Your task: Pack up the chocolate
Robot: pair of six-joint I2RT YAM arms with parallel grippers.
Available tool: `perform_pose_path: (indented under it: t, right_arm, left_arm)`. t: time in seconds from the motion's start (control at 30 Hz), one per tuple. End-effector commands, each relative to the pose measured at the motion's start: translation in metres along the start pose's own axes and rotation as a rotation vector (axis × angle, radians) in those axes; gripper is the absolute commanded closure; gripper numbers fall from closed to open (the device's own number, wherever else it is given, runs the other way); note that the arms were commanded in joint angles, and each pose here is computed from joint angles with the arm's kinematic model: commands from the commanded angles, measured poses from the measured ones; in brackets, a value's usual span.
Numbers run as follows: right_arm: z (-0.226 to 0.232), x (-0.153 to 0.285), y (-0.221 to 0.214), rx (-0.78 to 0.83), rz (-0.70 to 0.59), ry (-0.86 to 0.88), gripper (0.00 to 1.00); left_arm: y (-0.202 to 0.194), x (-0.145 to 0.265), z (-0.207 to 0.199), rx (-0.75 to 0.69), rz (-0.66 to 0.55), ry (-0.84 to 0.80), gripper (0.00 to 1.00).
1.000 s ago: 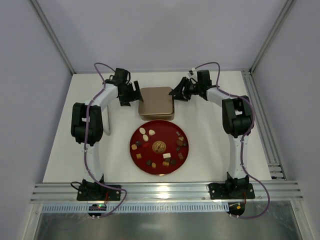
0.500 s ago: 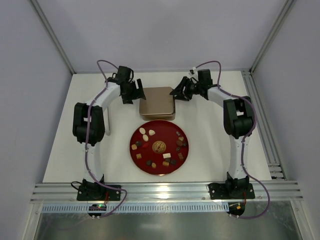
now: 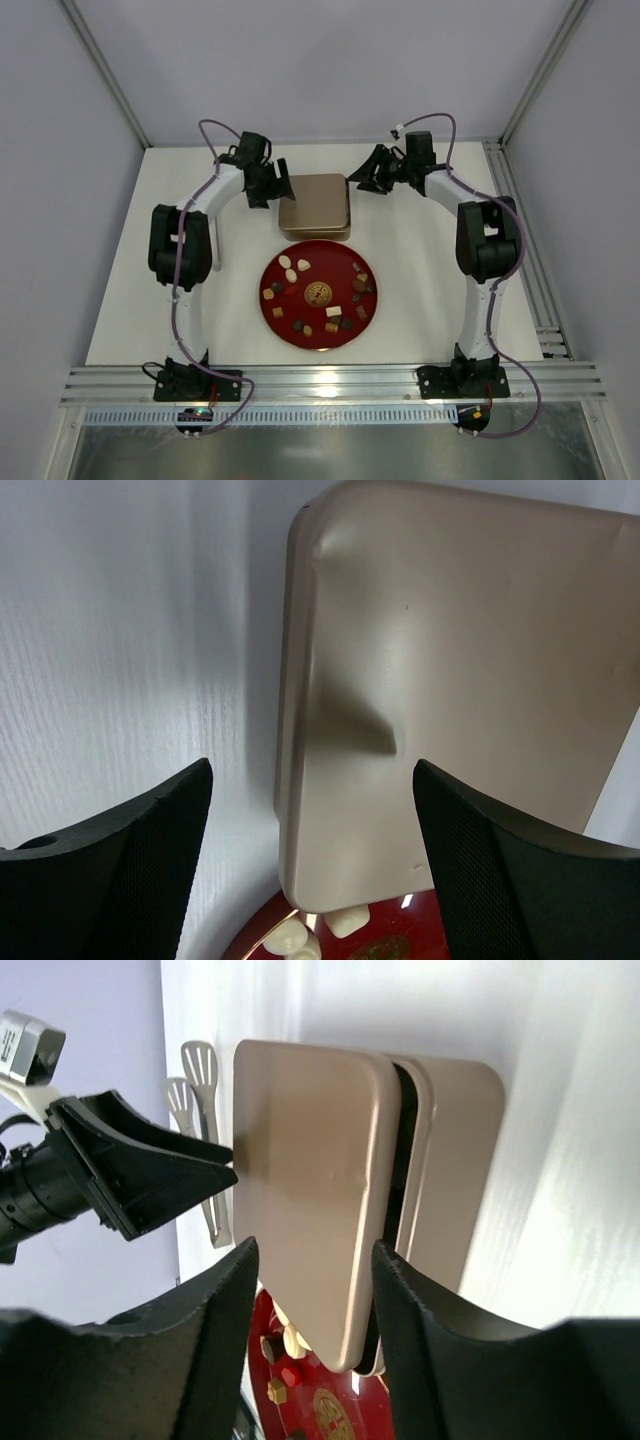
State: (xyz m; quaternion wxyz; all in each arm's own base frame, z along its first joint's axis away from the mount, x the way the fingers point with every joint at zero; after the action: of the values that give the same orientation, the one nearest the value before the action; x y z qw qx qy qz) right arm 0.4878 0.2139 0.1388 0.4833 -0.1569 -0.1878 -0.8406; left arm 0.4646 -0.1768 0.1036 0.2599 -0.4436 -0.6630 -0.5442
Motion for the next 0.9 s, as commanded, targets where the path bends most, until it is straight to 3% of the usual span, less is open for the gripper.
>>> perform_pose_path:
  t: [0.0, 0.4, 0.87]
  right_arm:
    - [0.016, 0.022, 0.013, 0.078, -0.091, -0.040, 0.50]
    - [-0.011, 0.012, 0.000, 0.113, -0.070, -0.140, 0.53]
    - [-0.016, -0.005, -0.013, 0.125, -0.040, -0.153, 0.40]
  left_arm:
    - [0.011, 0.003, -0.012, -0.001, -0.028, -0.025, 0.21]
    - [0.014, -0.003, -0.027, -0.013, -0.037, -0.043, 0.21]
    - [0.020, -0.011, -0.043, -0.049, -0.029, -0.041, 0.21]
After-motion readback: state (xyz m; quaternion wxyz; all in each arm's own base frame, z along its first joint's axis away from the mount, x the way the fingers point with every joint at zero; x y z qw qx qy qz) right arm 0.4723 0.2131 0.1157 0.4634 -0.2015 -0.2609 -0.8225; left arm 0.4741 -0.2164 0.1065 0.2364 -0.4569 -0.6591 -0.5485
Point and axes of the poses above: each gripper's point midway between its finger pads, its own x axis back along the fingers, its own z axis along the line the jaws close on, y = z × x, the point moved 2 cm from there along x, back along the fingers, and after that the axes turned 13 degrees about -x, right-handed, at the moved point
